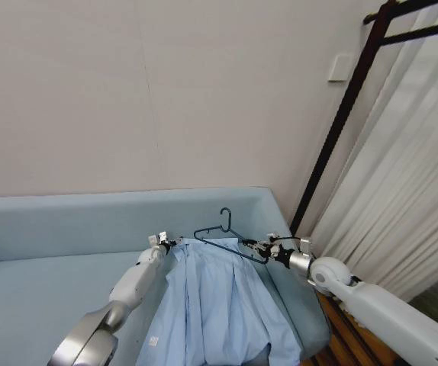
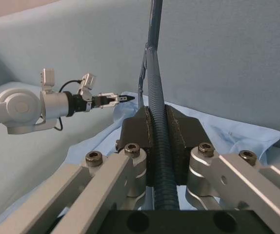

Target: Pick up the clothes from the sofa and hang them on the clothes hanger.

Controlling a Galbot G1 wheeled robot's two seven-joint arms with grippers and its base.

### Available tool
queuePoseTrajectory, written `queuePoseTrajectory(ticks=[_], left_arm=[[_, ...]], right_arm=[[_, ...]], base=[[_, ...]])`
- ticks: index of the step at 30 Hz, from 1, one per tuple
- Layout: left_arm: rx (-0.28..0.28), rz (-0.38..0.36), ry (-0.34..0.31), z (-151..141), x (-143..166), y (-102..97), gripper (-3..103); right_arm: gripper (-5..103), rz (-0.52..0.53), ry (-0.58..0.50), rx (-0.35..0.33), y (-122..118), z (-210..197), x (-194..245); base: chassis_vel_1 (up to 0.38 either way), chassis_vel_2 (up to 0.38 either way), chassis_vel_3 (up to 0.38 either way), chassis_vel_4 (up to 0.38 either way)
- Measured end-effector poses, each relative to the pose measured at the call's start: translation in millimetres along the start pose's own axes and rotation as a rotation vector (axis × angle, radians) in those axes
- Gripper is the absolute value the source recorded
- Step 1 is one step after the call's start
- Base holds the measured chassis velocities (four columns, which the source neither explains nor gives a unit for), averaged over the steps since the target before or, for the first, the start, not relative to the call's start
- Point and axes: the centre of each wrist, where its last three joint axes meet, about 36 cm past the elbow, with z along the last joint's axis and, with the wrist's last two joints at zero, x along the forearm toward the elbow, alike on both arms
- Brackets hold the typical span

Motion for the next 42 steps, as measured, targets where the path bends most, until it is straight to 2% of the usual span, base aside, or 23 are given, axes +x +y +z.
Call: queuePoseTrajectory(ticks=[2,4,5,9,10,12,13,14,16,17,20,21,22,25,26,28,31,32,34,38,40,42], left_arm=[[0.002,-0.005,0.003,2,0,3.0,101],[0.001,-0.004,0.007,3,-1,6.0,92],[0.001,-0.004,0.007,3,-1,6.0,92],[-0.005,0.009,0.018,4,-2,9.5,70],[-0.005,0.009,0.018,4,-2,9.5,70],[-0.005,0.02,0.021,3,-3,10.6,59],[-0.005,0.02,0.021,3,-3,10.6,59],[-0.006,0.033,0.023,4,-3,11.0,53],[-0.009,0.048,0.026,5,-3,11.0,49],[-0.009,0.054,0.029,6,-4,10.6,55],[-0.004,0.057,0.037,10,-5,8.7,60],[-0.001,0.058,0.039,11,-6,8.0,68],[0.001,0.061,0.038,11,-6,7.3,68],[0.002,0.08,0.037,13,-5,8.3,57],[0.001,0.082,0.037,13,-5,8.6,57],[0.008,0.089,0.033,13,-5,9.8,46],[0.012,0.093,0.029,13,-4,10.1,42],[0.017,0.093,0.026,13,-4,10.6,30],[0.02,0.094,0.024,14,-3,10.9,30],[0.012,0.102,0.022,16,0,14.9,9],[0.01,0.102,0.021,15,0,15.4,9],[0.011,0.1,0.016,14,1,15.1,2]], right_arm=[[8,0.005,0.0,0.0,-2,0,1],[8,0.009,-0.002,-0.001,-2,0,2],[8,0.009,-0.002,-0.001,-2,0,2],[8,0.01,-0.003,-0.003,0,1,1],[8,0.01,-0.003,-0.003,0,1,1],[8,0.008,-0.003,-0.003,2,1,0],[8,0.008,-0.003,-0.003,2,1,0],[8,0.007,-0.003,-0.003,3,1,0],[8,0.006,-0.001,0.0,4,1,0],[8,0.005,0.0,0.003,4,0,1],[8,0.003,0.003,0.007,6,-1,3],[8,0.003,0.006,0.007,6,-1,3],[8,0.003,0.008,0.008,7,0,4],[8,0.001,0.014,0.008,9,1,6],[8,0.0,0.015,0.009,9,1,6],[8,-0.008,0.017,0.012,12,0,7],[8,-0.012,0.016,0.014,14,0,7],[8,-0.016,0.015,0.015,15,-1,6],[8,-0.018,0.014,0.016,16,-1,6],[8,-0.022,0.014,0.014,20,0,6],[8,-0.021,0.013,0.014,21,0,7],[8,-0.016,0.011,0.016,21,-1,8]], base=[[0.0,0.0,0.0,0.0],[0.0,0.0,0.0,0.0],[0.0,0.0,0.0,0.0],[0.0,0.0,0.0,0.0],[0.0,0.0,0.0,0.0],[0.0,0.0,0.0,0.0],[0.0,0.0,0.0,0.0],[0.0,0.0,0.0,0.0],[0.0,0.0,0.0,0.0],[0.0,0.0,0.0,0.0],[0.0,0.0,0.0,0.0],[0.0,0.0,0.0,0.0],[0.0,0.0,0.0,0.0],[0.0,0.0,0.0,0.0],[0.0,0.0,0.0,0.0],[0.0,0.0,0.0,0.0],[0.0,0.0,0.0,0.0],[0.0,0.0,0.0,0.0],[0.0,0.0,0.0,0.0],[0.0,0.0,0.0,0.0],[0.0,0.0,0.0,0.0],[0.0,0.0,0.0,0.0]])
